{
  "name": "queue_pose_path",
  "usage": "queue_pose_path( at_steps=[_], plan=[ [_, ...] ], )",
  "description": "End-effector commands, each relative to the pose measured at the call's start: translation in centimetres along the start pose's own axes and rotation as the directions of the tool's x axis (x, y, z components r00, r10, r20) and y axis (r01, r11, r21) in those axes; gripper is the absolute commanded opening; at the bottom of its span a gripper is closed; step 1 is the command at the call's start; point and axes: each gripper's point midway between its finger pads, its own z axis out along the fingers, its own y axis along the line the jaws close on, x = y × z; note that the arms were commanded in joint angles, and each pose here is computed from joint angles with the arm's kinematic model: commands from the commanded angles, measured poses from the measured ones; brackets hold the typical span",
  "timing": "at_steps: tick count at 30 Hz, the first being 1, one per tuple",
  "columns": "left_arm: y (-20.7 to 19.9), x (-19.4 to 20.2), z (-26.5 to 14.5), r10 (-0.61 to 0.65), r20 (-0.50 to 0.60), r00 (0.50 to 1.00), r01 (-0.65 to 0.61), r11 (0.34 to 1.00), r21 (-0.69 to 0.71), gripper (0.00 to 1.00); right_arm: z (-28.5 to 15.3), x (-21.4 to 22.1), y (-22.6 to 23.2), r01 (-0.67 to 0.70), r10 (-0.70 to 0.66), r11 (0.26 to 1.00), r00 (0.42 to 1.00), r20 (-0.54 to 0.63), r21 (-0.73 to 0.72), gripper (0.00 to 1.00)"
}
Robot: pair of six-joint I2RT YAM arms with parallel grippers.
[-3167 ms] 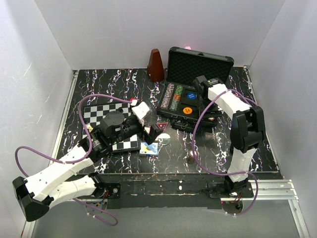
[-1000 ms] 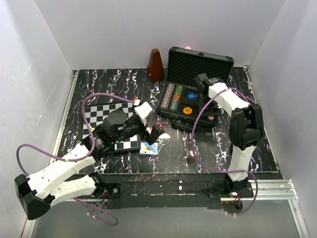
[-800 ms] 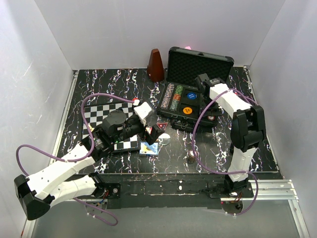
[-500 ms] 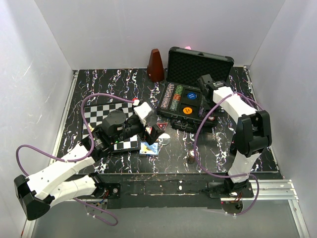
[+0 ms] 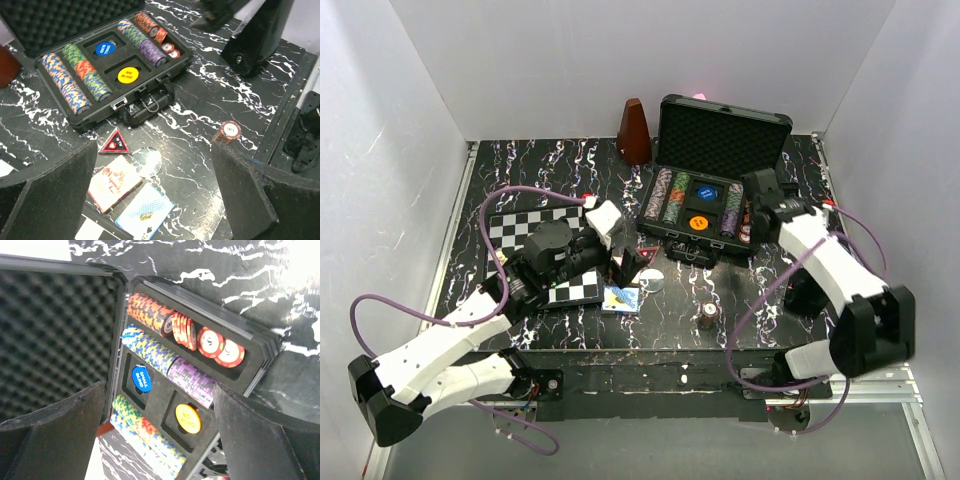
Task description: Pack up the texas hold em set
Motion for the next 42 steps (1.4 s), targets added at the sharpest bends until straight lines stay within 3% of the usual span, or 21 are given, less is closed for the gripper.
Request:
queue_pose_path(
  at_steps=[1,6,9,10,13,15,17,20,25,31,38,42],
  plan=[
    [2.0,-0.9,0.2,-0.077,0.005,0.997,0.077,0.994,-0.072,0.98,-3.3,-3.4,3.9,0.156,-0.138,0.929,0.987,0.077,-0.336,0.94],
    [3.6,0.2,1.0,-0.144,-0.036,0.989,0.138,0.982,-0.127,0.98,-7.1,-4.6,4.3,0.461,-0.427,0.714,0.883,0.194,-0.527,0.94],
    [4.1,1.3,1.4,-0.162,-0.074,0.984,0.149,0.977,-0.155,0.98,-8.8,-5.1,4.1,0.622,-0.611,0.585,0.76,0.221,-0.521,0.96],
    [4.3,1.5,1.5,-0.162,-0.082,0.983,0.147,0.975,-0.166,0.98,-9.2,-5.1,4.0,0.68,-0.686,0.524,0.694,0.219,-0.513,0.96],
    [4.9,2.3,1.7,-0.174,-0.104,0.979,0.151,0.969,-0.198,0.98,-9.3,-3.5,2.8,0.77,-0.852,0.388,0.509,0.122,-0.507,0.92],
    [5.2,2.5,1.8,-0.186,-0.11,0.976,0.16,0.965,-0.208,0.98,-8.9,-3.1,1.6,0.801,-0.899,0.371,0.437,0.037,-0.47,0.88],
    [5.5,2.9,2.0,-0.191,-0.119,0.974,0.163,0.963,-0.217,0.98,-8.7,-1.9,1.4,0.783,-0.916,0.344,0.402,0.0,-0.518,0.85],
    [6.2,3.6,2.1,-0.195,-0.132,0.972,0.16,0.957,-0.24,0.98,-8.1,-0.5,2.5,0.681,-0.891,0.364,0.452,-0.026,-0.635,0.87],
    [6.4,4.0,2.4,-0.188,-0.134,0.973,0.153,0.959,-0.239,0.98,-3.6,-0.8,1.7,0.527,-0.793,0.561,0.562,-0.233,-0.639,0.89],
    [7.1,4.4,2.5,-0.167,-0.126,0.978,0.133,0.961,-0.241,0.98,-0.6,0.9,0.1,0.46,-0.722,0.674,0.576,-0.383,-0.578,0.91],
    [8.1,4.7,2.7,-0.157,-0.117,0.981,0.122,0.957,-0.262,0.98,1.9,0.6,-1.7,0.406,-0.579,0.802,0.713,-0.397,-0.439,0.91],
    [8.5,5.2,3.0,-0.172,-0.127,0.977,0.134,0.956,-0.262,0.98,2.7,1.2,-1.8,0.382,-0.533,0.836,0.738,-0.415,-0.395,0.9]
  ],
)
